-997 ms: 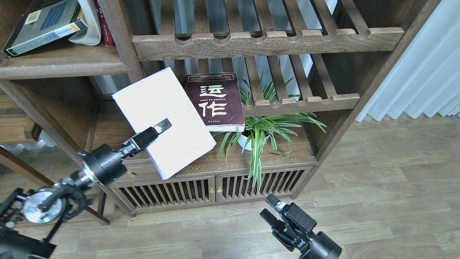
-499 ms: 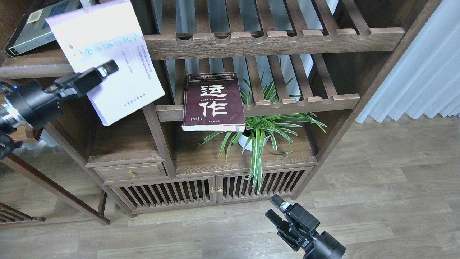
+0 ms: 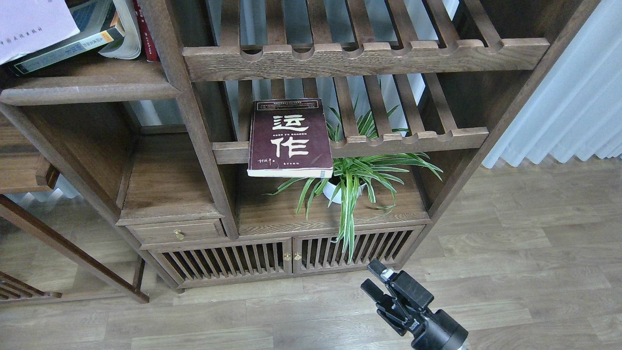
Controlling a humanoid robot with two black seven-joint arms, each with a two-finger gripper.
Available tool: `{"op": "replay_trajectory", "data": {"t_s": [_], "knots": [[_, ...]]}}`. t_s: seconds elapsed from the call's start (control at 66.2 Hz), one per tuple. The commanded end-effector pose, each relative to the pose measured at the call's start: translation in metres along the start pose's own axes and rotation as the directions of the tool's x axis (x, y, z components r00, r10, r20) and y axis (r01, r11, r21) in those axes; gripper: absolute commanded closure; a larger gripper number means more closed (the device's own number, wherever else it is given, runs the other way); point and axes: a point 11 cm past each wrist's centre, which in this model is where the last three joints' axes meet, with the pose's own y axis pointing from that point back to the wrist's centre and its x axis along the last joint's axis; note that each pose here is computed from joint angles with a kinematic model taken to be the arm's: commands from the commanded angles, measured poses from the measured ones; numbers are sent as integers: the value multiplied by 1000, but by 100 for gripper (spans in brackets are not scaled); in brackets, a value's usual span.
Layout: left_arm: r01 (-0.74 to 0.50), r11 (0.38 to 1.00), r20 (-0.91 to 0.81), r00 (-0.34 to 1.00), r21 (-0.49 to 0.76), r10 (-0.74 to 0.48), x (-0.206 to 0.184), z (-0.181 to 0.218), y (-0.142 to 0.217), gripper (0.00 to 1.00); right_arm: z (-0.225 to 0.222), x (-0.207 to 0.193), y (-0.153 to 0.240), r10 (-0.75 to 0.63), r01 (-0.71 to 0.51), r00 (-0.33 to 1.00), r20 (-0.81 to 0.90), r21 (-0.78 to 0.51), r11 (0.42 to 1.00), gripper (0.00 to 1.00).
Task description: Organize books on shelf
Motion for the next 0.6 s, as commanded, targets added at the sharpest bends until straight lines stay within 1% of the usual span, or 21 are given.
{"op": "replay_trajectory", "data": {"t_s": [0.0, 0.121, 0.212, 0.332, 0.408, 0.589], "knots": [[-20, 999, 49, 999, -33, 22, 3, 20, -3, 99, 0, -1, -2, -4, 4, 1000, 0, -1, 1000, 16], [-37, 997, 98, 994, -64, 43, 7, 43, -17, 99, 0, -4, -6, -18, 18, 1000, -5, -4, 1000, 16], [-9, 998, 154, 988, -61, 18, -4, 55, -45, 99, -2, -9, -14, -39, 39, 999, -12, -12, 999, 17], [-45, 997, 196, 979, -58, 56, 1, 67, -53, 99, -5, -12, -19, -53, 54, 998, -17, 7, 999, 17], [-77, 996, 211, 974, -53, 87, 9, 68, -56, 99, -8, -13, -19, -55, 55, 998, -20, 23, 998, 16], [-115, 993, 224, 967, -33, 120, 18, 61, -62, 99, -10, -13, -19, -55, 56, 998, -19, 35, 998, 16]]}}
